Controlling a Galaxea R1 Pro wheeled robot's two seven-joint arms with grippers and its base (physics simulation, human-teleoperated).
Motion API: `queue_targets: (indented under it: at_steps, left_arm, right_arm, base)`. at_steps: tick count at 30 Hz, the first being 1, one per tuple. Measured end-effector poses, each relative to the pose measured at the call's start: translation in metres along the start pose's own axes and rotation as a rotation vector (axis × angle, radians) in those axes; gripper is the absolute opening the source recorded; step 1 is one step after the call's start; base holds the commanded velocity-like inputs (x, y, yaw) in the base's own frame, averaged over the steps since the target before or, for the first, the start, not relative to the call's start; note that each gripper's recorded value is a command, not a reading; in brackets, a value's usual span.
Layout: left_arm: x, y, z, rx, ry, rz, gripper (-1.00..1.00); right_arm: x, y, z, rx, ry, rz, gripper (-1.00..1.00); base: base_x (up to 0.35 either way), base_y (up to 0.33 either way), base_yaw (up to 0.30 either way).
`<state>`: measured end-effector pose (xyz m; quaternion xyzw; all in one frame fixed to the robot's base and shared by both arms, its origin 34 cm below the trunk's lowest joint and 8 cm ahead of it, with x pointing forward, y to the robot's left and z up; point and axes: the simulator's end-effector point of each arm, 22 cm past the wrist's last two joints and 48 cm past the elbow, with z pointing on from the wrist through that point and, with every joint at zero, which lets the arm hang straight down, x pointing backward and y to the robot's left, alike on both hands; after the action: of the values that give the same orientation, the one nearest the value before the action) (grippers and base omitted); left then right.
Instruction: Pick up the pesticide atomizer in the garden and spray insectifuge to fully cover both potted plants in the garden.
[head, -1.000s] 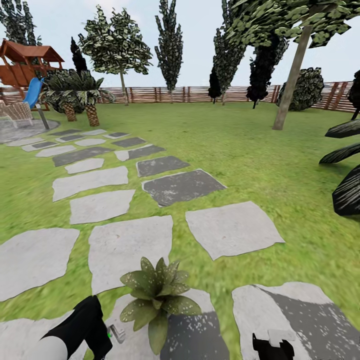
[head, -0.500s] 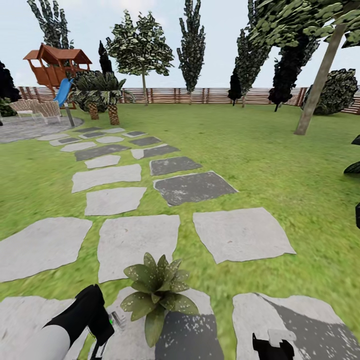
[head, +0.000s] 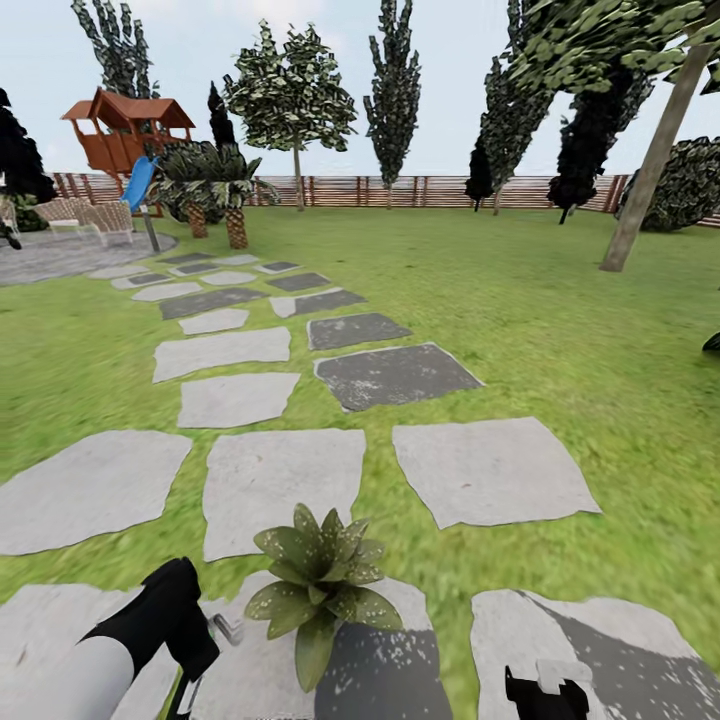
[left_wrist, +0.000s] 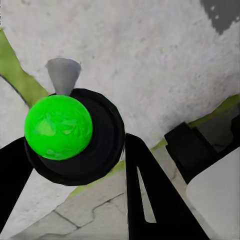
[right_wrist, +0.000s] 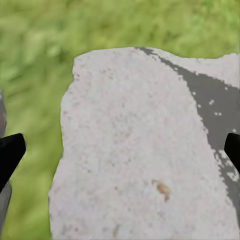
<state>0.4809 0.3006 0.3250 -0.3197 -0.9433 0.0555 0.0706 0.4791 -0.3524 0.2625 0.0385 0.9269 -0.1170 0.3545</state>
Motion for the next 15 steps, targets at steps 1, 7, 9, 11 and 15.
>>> queue_targets:
  at_steps: [1,7,9,11,15]
  left_arm:
    - [-0.0001,-0.0001,0.0,0.0,0.0,0.0,-1.0]
    - [-0.0014,-0.0013,0.0003,0.001,-0.002,0.001,-1.0]
    - [-0.0035,-0.0033,0.0004,0.004,-0.005,0.004,-1.0]
    - [-0.0042,-0.0031,0.0001,0.002,-0.007,0.005,-1.0]
    - [-0.0035,-0.0018,-0.0006,-0.001,-0.007,0.004,-1.0]
  right_arm:
    - [0.0,-0.0001,0.0,0.0,0.0,0.0,1.0]
    - [0.0,-0.0004,0.0,0.001,0.0,0.0,1.0]
    - [0.0,-0.0005,0.0,0.001,0.0,0.0,1.0]
    - [0.0,-0.0005,0.0,0.001,0.0,0.0,1.0]
    - [-0.0001,0.0006,-0.0002,-0.001,0.0,0.0,1.0]
  base:
    - [0.0,-0.13,0.27]
    - [0.0,-0.24,0.225]
    - [0.0,-0.272,0.027]
    - [0.008,-0.273,0.006]
    - [0.146,-0.253,0.087]
